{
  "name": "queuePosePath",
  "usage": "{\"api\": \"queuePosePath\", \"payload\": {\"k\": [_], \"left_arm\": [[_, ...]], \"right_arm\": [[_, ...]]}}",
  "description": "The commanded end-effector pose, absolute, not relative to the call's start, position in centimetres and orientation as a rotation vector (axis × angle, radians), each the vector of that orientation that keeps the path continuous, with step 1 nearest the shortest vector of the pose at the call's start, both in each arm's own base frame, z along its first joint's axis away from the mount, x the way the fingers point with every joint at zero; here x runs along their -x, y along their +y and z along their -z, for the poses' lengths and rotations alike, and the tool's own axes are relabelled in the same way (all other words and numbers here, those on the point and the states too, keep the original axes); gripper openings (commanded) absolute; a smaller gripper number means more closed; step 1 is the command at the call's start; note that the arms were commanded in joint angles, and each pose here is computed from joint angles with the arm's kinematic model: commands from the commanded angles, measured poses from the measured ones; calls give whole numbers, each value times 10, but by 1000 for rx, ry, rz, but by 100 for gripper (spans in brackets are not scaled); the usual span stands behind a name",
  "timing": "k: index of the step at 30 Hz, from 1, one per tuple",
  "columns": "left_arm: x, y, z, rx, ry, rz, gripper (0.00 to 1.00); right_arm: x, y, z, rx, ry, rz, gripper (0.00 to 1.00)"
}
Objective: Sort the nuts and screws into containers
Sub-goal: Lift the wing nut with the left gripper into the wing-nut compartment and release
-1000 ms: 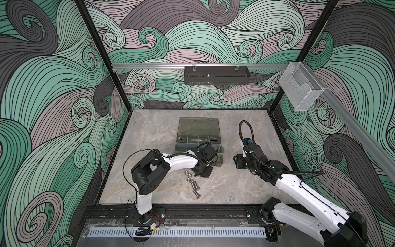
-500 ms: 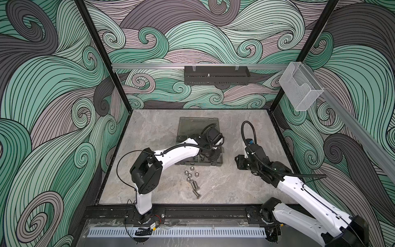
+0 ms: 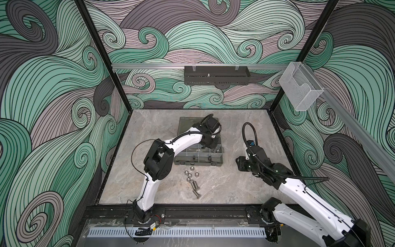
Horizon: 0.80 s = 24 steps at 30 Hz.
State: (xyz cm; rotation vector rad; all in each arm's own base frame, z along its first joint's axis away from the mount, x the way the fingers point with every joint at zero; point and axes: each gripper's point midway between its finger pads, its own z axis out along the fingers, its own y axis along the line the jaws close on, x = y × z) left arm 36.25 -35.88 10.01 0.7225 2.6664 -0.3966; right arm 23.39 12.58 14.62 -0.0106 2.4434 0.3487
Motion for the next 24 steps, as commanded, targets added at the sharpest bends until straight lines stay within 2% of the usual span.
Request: {"api": "queuePosePath", "payload": {"k": [1,6,14,24], "left_arm": [[-360,-365,-106,-752,2669,438,19],[-357,-370,-100,-755,2686,481,22],[-351,-370,-97,-757,2693,519,32],[-346,-358,-109,-730,2674,536,33]], "right_arm": [[-230,122,-142,-10,2459,-349,36],[-229,122,-142,-13,2461,-350,36],[-227,118,-144,-22,2455,-339,39],[-226,118,-142,-30,2461,-340,39]]}}
